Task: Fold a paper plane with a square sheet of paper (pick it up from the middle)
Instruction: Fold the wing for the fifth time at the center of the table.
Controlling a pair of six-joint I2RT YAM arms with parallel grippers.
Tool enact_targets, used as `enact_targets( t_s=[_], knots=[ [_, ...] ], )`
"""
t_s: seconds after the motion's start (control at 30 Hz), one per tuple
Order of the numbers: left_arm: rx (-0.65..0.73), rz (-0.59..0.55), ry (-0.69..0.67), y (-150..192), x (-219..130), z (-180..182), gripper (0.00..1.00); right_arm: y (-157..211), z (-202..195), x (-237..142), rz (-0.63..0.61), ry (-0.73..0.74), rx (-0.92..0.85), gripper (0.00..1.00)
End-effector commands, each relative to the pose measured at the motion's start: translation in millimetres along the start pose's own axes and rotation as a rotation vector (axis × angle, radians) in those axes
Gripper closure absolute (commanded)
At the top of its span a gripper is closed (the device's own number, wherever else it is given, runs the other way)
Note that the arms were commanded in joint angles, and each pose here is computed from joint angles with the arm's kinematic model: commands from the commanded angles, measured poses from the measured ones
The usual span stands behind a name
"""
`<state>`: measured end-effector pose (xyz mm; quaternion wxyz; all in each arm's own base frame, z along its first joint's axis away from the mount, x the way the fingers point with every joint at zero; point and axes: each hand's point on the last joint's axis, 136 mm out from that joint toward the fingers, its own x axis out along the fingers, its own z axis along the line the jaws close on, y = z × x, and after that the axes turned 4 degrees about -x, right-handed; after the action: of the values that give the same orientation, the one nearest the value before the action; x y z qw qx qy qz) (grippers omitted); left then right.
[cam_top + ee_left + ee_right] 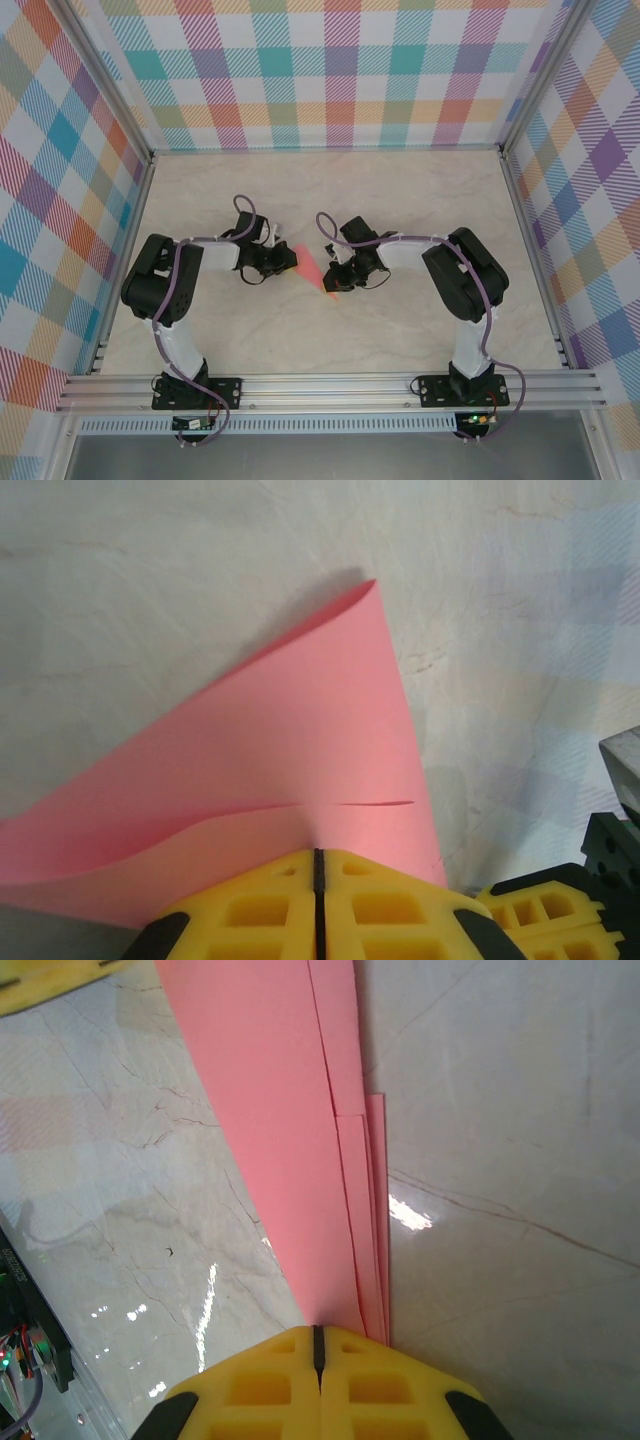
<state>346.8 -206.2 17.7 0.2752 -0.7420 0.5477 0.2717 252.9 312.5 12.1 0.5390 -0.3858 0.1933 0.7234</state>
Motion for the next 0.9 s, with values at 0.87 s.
enact_targets(
  t_s=[0.87],
  knots=[
    [-0.056,-0.369,-0.014,-63,-87,-10,0.87,55,-54,8,0.165,0.178,0.138,1.00]
  ],
)
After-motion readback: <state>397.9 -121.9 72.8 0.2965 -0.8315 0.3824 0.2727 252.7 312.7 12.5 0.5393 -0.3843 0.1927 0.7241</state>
